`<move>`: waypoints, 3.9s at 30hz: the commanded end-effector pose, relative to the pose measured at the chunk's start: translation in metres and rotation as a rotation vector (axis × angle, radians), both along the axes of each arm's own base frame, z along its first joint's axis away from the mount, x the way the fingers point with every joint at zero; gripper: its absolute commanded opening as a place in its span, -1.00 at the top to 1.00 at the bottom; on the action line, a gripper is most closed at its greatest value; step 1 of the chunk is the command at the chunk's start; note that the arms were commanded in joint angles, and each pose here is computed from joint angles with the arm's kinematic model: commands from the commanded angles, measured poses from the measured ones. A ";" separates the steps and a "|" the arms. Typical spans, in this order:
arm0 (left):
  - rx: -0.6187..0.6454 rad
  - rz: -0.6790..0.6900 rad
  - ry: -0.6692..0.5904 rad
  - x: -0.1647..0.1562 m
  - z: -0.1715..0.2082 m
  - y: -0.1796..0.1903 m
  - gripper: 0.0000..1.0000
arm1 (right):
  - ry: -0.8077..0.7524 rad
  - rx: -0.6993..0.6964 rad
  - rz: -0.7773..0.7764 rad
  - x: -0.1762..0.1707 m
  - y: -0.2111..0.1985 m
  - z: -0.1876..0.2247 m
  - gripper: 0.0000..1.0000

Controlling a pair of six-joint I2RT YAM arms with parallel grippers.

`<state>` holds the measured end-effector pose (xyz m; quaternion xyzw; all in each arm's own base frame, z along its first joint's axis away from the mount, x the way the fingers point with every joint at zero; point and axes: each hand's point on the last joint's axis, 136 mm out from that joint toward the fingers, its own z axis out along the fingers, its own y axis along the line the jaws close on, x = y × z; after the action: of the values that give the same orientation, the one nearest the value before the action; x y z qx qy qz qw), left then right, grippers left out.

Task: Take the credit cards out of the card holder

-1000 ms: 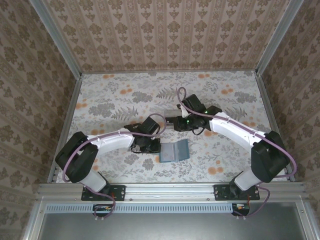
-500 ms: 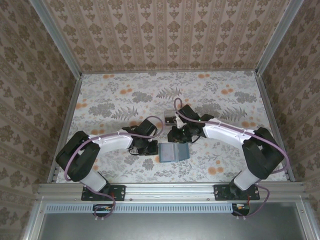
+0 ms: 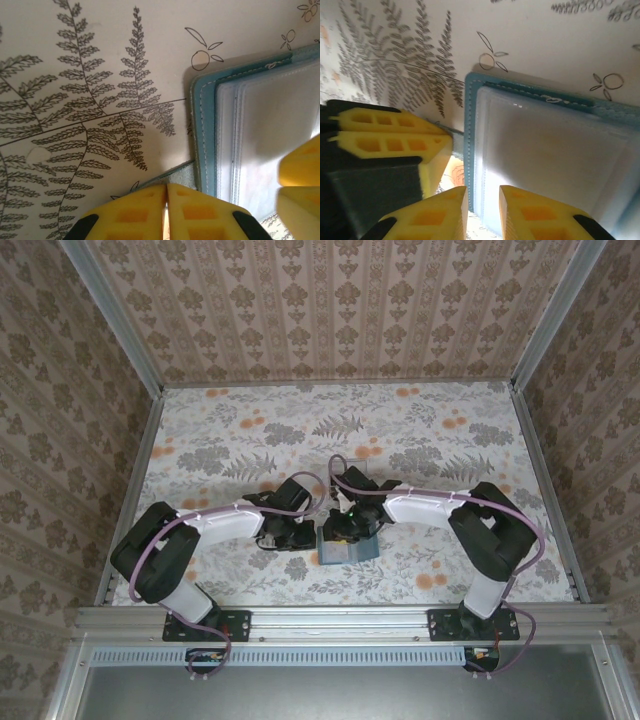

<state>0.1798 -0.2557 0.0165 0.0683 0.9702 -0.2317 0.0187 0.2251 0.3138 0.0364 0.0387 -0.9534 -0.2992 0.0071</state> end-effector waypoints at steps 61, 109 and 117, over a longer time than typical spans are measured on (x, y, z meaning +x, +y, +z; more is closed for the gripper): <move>0.024 -0.030 -0.019 0.005 0.016 -0.003 0.78 | -0.193 -0.723 0.053 -0.005 -0.119 0.001 0.10; 0.009 -0.061 0.009 -0.001 0.003 -0.033 0.85 | -0.039 -0.165 -0.063 0.005 -0.040 -0.015 0.72; 0.017 -0.062 0.003 -0.001 0.004 -0.030 0.85 | -0.039 -0.239 -0.082 0.004 -0.056 -0.024 0.44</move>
<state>0.1857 -0.2982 0.0286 0.0953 0.9643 -0.2463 0.0201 0.2339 0.2741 0.0246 0.0180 -0.9755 -0.2174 -0.0290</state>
